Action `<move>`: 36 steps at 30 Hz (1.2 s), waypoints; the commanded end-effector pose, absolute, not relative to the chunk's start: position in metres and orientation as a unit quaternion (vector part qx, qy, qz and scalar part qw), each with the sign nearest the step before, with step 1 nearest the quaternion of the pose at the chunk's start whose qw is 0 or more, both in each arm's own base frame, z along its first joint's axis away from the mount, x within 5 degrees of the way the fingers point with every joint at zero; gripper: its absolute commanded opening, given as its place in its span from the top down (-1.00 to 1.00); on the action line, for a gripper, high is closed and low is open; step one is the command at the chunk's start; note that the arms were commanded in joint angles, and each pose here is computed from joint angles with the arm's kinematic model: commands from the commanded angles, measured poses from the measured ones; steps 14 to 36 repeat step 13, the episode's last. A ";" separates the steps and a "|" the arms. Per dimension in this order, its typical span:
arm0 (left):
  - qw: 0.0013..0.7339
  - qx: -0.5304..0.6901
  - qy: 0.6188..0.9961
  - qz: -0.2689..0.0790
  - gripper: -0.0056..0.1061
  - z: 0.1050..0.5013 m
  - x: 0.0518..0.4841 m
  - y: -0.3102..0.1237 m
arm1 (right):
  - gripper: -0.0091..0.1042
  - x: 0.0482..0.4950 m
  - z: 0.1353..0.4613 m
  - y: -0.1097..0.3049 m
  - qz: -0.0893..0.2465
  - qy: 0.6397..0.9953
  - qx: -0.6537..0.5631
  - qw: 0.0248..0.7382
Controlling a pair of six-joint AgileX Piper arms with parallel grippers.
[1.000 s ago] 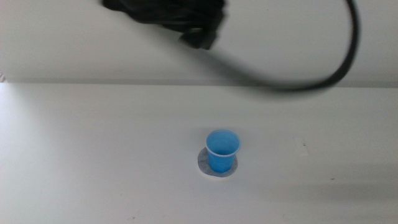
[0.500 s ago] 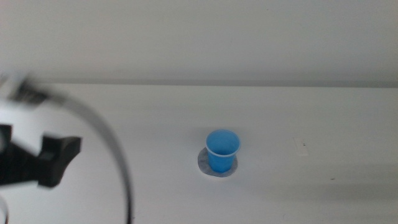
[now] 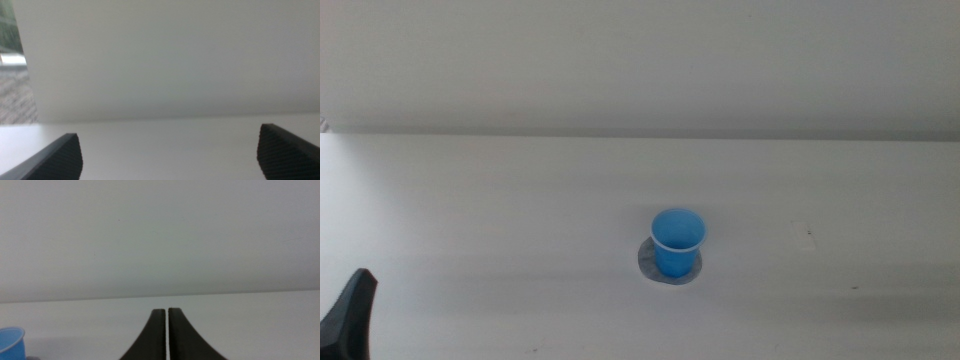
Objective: Place an empty cup on a cup mat.
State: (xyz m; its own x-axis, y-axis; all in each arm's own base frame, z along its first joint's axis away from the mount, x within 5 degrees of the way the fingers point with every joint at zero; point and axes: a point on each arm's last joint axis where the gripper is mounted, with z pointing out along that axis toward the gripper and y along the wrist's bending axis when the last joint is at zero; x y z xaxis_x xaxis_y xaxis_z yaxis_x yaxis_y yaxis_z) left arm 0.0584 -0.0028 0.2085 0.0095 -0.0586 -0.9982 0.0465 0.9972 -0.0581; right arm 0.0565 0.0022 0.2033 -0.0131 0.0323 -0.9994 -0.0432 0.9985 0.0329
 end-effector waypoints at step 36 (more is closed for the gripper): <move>0.723 0.000 0.690 -0.029 -0.78 0.199 0.055 -0.002 | 0.87 0.055 0.194 0.002 0.023 0.709 -0.008 0.705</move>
